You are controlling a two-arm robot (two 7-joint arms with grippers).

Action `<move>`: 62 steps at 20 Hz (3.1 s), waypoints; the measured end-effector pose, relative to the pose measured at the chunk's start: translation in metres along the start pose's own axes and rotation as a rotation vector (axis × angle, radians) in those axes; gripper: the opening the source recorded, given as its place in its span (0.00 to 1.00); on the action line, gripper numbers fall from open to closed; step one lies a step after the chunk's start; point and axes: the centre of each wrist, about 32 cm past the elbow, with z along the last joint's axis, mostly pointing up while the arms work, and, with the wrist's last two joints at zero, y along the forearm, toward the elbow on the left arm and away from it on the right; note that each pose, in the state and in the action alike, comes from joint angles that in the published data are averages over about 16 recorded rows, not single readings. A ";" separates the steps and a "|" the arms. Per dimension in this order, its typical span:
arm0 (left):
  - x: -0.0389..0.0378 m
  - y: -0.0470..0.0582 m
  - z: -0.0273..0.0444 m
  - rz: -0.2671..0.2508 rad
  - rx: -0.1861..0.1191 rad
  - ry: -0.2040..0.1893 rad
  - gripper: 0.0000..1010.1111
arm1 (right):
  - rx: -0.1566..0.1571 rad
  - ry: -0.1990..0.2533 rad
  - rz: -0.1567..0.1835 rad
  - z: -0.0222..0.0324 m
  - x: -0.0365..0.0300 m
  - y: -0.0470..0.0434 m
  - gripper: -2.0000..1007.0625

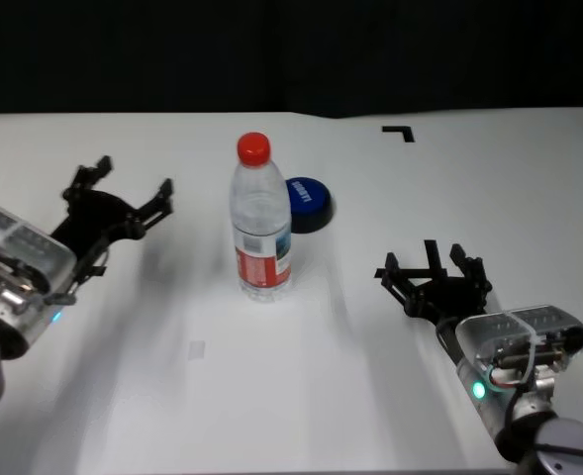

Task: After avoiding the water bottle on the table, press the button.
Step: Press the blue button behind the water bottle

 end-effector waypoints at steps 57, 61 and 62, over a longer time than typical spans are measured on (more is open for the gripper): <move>0.0113 -0.086 0.0065 -0.105 0.005 -0.039 0.99 | 0.000 0.000 0.000 0.0000 0.0000 0.0000 1.00; 0.0084 -0.086 0.0014 -0.115 0.024 -0.035 0.99 | 0.000 0.000 0.000 0.0000 0.0000 0.0000 1.00; 0.0078 -0.085 0.0001 -0.117 0.029 -0.034 0.99 | 0.000 0.000 0.000 0.0000 0.0000 0.0000 1.00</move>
